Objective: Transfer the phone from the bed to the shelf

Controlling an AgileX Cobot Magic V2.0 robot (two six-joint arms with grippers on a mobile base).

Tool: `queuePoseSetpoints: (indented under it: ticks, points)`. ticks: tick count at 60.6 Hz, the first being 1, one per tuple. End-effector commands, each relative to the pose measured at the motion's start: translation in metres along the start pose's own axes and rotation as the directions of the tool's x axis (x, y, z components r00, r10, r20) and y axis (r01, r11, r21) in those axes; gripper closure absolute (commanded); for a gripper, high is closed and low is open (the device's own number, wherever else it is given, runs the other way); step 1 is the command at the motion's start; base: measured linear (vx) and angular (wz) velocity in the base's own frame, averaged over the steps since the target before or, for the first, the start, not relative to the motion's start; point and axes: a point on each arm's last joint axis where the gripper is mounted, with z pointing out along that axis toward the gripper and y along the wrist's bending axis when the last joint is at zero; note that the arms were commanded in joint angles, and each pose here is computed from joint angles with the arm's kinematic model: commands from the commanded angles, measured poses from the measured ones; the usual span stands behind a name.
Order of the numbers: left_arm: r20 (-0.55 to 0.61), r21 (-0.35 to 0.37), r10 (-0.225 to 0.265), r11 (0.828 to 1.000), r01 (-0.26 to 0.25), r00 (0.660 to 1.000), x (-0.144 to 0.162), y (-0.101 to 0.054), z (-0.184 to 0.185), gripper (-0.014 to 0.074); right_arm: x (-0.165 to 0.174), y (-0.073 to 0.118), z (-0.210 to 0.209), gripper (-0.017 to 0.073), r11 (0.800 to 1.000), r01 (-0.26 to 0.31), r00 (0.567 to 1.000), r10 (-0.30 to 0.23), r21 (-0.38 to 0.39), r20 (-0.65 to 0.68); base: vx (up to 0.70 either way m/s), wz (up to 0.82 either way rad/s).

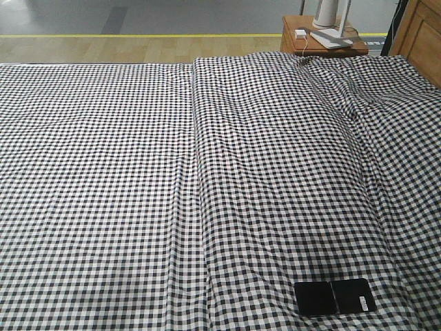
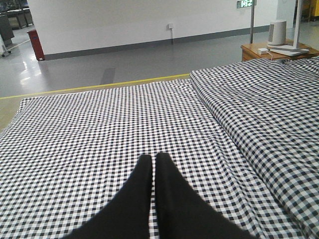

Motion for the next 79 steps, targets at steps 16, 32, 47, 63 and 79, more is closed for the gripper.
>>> queuePoseSetpoints:
  ticks: [16,32,47,63,79]
  points:
    - [0.107,-0.006,-0.014,1.0,0.015,0.994,-0.0144,0.0015,-0.003,0.0592,-0.0057,-0.0001,-0.001,0.0569,1.0,0.014,0.997,-0.014,0.002,0.079,0.0,0.0]
    - [0.107,-0.006,-0.014,1.0,0.015,0.994,-0.0144,0.0015,-0.003,0.0592,-0.0058,-0.0001,-0.001,0.0569,1.0,0.014,0.997,-0.014,0.002,0.08,0.0,0.0]
    - [0.107,-0.006,-0.014,1.0,0.015,0.994,-0.0144,0.0015,-0.003,0.0592,-0.0058,-0.0001,-0.001,0.0569,1.0,0.014,0.997,-0.014,0.002,0.08,0.0,0.0]
    - [0.107,-0.006,-0.014,1.0,0.015,0.994,-0.0144,0.0015,-0.003,0.0592,-0.0062,-0.0001,-0.0011,0.0569,1.0,0.016,0.996,-0.016,0.002,0.084,0.0,0.0]
    - [0.107,-0.006,-0.014,1.0,0.015,0.994,-0.0144,0.0015,-0.003,0.0592,-0.0097,0.0,-0.0014,0.0569,1.0,0.016,0.992,-0.016,0.001,0.123,0.0,0.0]
